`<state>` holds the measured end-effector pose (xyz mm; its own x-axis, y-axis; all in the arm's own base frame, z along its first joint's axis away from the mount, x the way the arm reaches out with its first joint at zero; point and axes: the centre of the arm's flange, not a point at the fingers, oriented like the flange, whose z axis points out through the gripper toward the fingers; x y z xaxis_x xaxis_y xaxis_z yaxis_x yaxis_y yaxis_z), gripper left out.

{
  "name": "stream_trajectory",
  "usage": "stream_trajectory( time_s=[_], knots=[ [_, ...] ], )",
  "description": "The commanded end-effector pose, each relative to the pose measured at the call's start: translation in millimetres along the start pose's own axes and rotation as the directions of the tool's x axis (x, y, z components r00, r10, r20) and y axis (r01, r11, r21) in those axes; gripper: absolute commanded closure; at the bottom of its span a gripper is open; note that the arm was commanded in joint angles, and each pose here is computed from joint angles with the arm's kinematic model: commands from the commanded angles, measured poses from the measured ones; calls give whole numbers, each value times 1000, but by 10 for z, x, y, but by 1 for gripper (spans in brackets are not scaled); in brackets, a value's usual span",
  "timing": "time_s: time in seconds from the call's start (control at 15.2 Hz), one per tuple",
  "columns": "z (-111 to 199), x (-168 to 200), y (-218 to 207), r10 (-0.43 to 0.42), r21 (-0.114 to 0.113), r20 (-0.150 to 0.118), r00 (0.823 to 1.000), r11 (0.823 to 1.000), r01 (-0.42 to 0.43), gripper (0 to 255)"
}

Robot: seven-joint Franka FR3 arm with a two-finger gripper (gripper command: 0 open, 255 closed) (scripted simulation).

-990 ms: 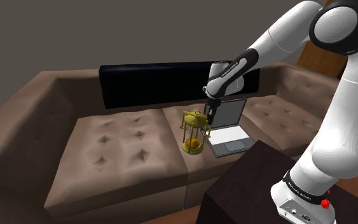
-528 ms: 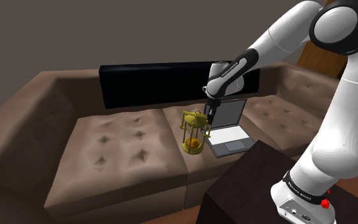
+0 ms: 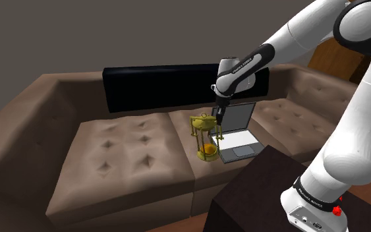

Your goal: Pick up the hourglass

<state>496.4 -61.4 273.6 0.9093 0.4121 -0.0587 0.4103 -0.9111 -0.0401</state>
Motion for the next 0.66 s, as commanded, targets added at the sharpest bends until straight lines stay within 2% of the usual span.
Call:
stream_trajectory(
  time_s=[0.0, 0.46, 0.59],
  knots=[
    [-114, 0, 3, 0, 0, -1, 1000, 1000, 0, 255],
    [-482, -22, -12, 0, 0, -1, 1000, 1000, 0, 255],
    [-490, -22, -13, 0, 0, -1, 1000, 1000, 0, 255]
  ],
)
